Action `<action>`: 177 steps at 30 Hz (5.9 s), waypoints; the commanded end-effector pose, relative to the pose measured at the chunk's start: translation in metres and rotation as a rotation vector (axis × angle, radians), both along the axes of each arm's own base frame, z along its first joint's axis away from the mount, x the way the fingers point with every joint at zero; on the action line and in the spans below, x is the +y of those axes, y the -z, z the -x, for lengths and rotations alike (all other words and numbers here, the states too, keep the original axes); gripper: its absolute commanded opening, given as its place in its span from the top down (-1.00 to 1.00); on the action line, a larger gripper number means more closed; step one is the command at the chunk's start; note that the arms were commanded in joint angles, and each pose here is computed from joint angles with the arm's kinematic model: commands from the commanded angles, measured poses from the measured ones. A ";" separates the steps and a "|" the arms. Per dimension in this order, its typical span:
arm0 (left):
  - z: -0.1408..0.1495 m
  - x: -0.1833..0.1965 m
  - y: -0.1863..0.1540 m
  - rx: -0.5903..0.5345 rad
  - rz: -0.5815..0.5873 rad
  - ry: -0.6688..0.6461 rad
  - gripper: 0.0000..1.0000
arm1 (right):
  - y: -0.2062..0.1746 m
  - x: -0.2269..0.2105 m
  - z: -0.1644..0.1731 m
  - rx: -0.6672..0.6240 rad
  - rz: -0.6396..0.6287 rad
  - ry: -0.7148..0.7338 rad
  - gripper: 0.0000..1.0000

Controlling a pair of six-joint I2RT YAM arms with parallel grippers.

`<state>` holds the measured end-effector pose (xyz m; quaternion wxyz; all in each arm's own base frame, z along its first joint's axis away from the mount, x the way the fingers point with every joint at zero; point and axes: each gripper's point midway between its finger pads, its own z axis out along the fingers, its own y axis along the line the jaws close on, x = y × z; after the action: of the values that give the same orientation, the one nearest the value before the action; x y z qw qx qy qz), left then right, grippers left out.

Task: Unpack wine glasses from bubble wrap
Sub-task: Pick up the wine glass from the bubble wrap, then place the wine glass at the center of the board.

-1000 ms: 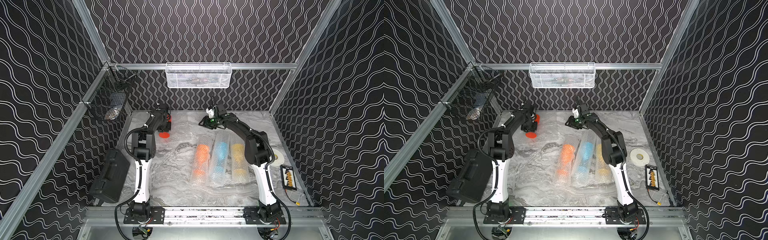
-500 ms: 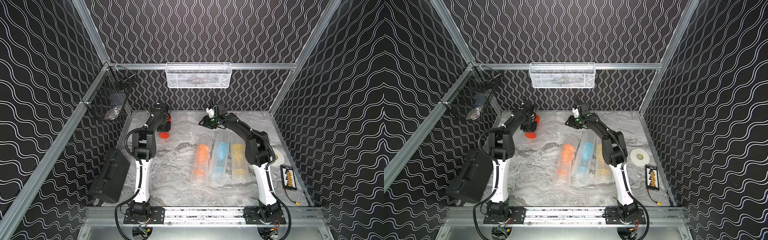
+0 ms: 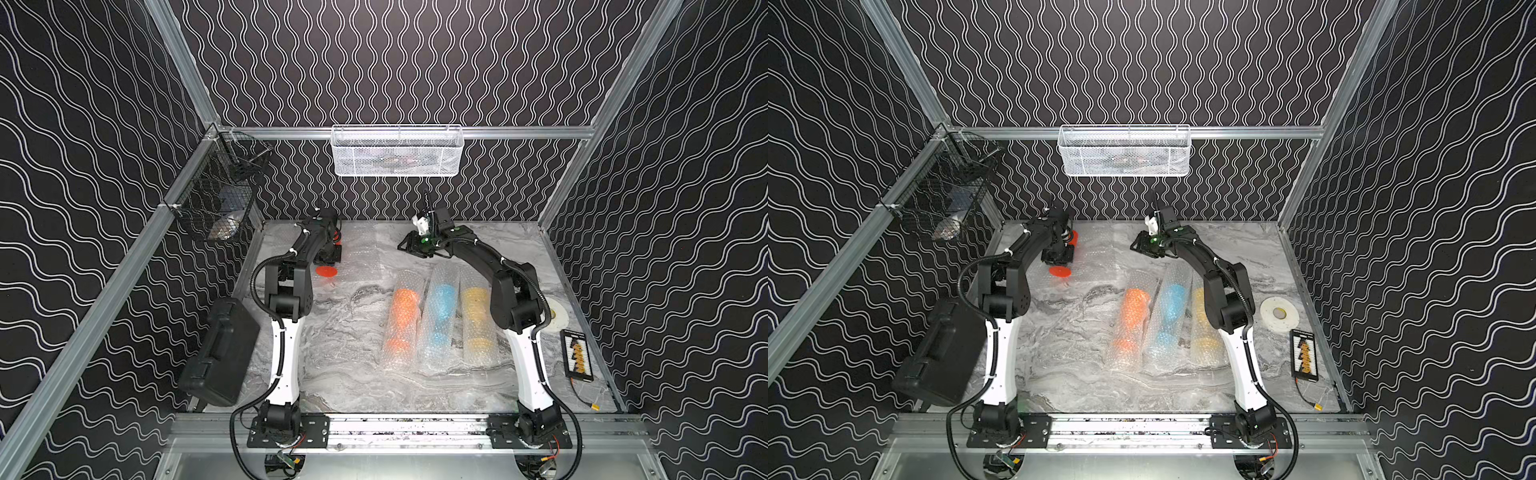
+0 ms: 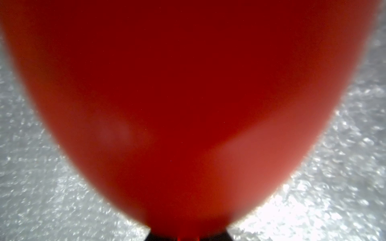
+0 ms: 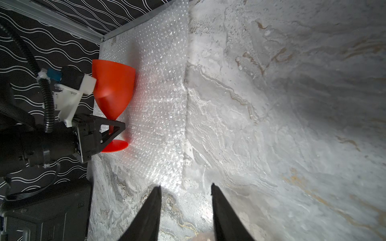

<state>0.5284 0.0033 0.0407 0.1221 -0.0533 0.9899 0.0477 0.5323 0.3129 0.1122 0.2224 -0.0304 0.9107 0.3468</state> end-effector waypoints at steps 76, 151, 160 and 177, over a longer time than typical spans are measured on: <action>0.072 -0.257 -0.153 -1.051 0.173 0.714 0.94 | -0.154 -0.040 0.078 0.105 -0.006 -0.146 0.68; 0.094 -0.138 -0.117 -0.830 0.389 0.085 -0.36 | -0.064 -0.043 -0.075 -0.399 0.504 0.152 0.96; 0.095 -0.138 -0.117 -0.829 0.390 0.082 -0.36 | -0.073 -0.040 -0.075 -0.412 0.473 0.158 0.70; 0.094 -0.139 -0.116 -0.825 0.396 0.077 -0.35 | -0.097 -0.030 -0.074 -0.442 0.384 0.157 0.36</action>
<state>0.4313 -0.1344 0.1480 0.4866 -0.0451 0.8572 -0.1621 0.6032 0.2779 0.1895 0.4094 -0.0820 0.9016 0.1128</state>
